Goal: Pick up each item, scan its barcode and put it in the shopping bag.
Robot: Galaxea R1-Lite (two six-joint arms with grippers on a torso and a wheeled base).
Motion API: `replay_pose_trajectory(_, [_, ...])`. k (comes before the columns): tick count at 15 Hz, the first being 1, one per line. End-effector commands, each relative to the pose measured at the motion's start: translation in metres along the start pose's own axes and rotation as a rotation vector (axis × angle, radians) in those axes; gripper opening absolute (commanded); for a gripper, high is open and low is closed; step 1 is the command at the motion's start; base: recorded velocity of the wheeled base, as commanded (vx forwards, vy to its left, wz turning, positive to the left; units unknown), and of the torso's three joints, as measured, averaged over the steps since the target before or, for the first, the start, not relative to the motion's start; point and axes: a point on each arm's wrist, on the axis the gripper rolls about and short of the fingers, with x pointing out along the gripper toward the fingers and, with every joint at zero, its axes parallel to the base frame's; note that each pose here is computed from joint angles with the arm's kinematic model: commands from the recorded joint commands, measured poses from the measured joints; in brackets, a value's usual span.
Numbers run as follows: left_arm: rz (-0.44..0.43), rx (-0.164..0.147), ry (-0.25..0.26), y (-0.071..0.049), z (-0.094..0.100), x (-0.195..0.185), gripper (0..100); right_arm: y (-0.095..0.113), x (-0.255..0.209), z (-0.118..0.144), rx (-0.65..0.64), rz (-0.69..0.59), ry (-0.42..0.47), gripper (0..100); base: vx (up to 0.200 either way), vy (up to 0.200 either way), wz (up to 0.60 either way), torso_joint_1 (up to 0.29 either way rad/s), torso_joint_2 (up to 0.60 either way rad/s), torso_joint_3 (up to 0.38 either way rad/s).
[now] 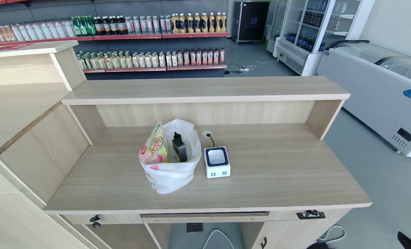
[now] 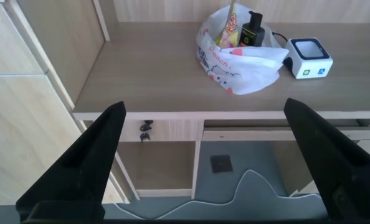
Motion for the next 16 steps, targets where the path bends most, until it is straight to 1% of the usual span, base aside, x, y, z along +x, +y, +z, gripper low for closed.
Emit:
replay_pose_trajectory(1, [-0.001, 0.000, 0.000, 0.000, 0.000, 0.000, 100, 0.005, -0.023, -0.030, 0.016, -0.019, -0.083, 100, 0.000, 0.000, 0.00, 0.000, 0.00, 0.000])
replay_pose_trajectory(2, [-0.001, 0.000, 0.000, 0.000, 0.000, 0.000, 100, 0.005, -0.033, -0.041, 0.027, -0.059, -0.119, 100, 0.000, 0.000, 0.00, 0.000, 0.00, 0.000])
replay_pose_trajectory(4, [-0.001, 0.000, 0.000, 0.000, 0.000, 0.000, 100, 0.005, -0.039, -0.044, 0.036, -0.026, -0.200, 100, 0.000, 0.000, 0.00, 0.000, 0.00, 0.000])
replay_pose_trajectory(6, [-0.001, 0.000, 0.000, 0.000, 0.000, 0.000, 100, 0.005, -0.045, -0.046, 0.057, -0.036, -0.285, 100, 0.000, 0.000, 0.00, 0.000, 0.00, 0.000])
replay_pose_trajectory(8, [-0.001, 0.000, 0.000, 0.000, 0.000, 0.000, 100, 0.005, -0.045, -0.047, 0.115, -0.024, -0.277, 100, 0.000, 0.000, 0.00, 0.000, 0.00, 0.000])
replay_pose_trajectory(10, [-0.001, 0.000, 0.000, 0.000, 0.000, 0.000, 100, 0.005, -0.044, -0.049, 0.137, -0.016, -0.256, 100, 0.000, 0.000, 0.00, 0.000, 0.00, 0.000])
replay_pose_trajectory(16, [-0.001, 0.000, 0.000, 0.000, 0.000, 0.000, 100, 0.006, -0.044, -0.051, 0.143, -0.012, -0.234, 100, 0.000, 0.000, 0.00, 0.000, 0.00, 0.000])
